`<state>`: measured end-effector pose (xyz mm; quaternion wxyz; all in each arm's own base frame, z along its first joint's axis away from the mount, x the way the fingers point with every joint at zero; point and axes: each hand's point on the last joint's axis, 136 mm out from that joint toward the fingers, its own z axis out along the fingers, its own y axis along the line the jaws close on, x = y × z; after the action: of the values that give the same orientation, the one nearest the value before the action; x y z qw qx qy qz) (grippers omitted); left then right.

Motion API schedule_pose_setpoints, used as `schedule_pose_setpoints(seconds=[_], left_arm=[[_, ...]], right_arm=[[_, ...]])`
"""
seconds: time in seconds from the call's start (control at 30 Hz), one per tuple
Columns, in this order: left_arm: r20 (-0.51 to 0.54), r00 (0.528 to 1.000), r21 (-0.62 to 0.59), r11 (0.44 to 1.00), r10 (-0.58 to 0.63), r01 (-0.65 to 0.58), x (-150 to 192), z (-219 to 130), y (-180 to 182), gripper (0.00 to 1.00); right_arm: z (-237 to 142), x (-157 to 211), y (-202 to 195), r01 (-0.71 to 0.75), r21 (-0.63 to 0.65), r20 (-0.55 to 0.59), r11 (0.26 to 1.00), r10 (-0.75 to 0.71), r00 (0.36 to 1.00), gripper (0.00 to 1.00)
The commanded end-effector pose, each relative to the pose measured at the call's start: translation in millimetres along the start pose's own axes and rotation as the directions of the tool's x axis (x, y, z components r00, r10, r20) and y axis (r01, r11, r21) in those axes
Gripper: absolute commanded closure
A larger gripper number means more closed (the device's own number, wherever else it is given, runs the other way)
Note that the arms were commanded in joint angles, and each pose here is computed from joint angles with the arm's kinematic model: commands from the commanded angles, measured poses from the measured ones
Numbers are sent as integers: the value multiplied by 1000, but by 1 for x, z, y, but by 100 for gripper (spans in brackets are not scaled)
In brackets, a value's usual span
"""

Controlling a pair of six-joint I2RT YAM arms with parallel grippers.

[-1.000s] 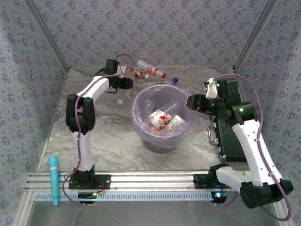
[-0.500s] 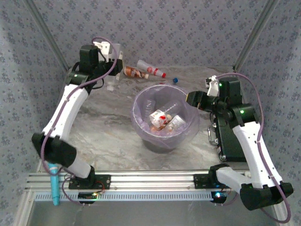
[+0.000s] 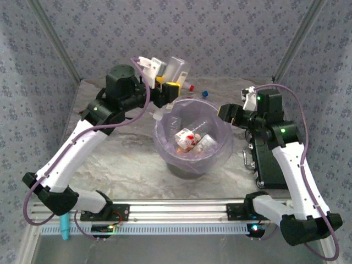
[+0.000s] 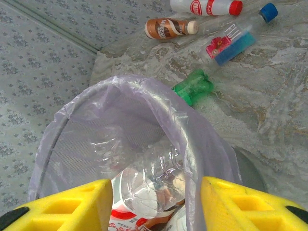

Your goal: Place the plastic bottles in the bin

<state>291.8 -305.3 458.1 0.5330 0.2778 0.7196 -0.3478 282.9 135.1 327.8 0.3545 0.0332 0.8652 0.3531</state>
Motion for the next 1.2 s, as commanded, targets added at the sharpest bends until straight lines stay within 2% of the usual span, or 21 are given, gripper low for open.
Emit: schedule_pose_setpoints(seconds=[0.0,0.13,0.3,0.57,0.77,0.87,1.0,1.17], left_arm=[[-84,996,91,995,34,-27,14,15,-22,67],[-174,984,152,988,31,-4,46,40,-32,67],[-278,961,160,986,-6,52,85,60,-31,70],[-411,910,110,988,-51,106,136,63,-22,71],[-482,874,111,986,-59,128,163,60,-24,69],[-502,863,87,989,-58,117,171,59,-21,65],[-516,855,97,989,-49,115,175,59,-24,52],[-482,875,109,989,-38,103,161,55,-28,33]], right_arm=[[-16,-7,12,33,-18,27,999,-33,999,47],[-27,-10,17,57,-12,43,998,-56,997,46],[-32,-10,18,58,-7,44,998,-58,997,46],[-25,-7,14,41,-6,16,999,-41,999,45],[-15,-16,29,59,-42,12,997,-59,998,45],[-10,-23,43,94,-65,21,993,-92,995,45],[5,-25,59,139,-78,5,987,-139,990,47],[27,-26,69,164,-91,-29,982,-168,985,50]])
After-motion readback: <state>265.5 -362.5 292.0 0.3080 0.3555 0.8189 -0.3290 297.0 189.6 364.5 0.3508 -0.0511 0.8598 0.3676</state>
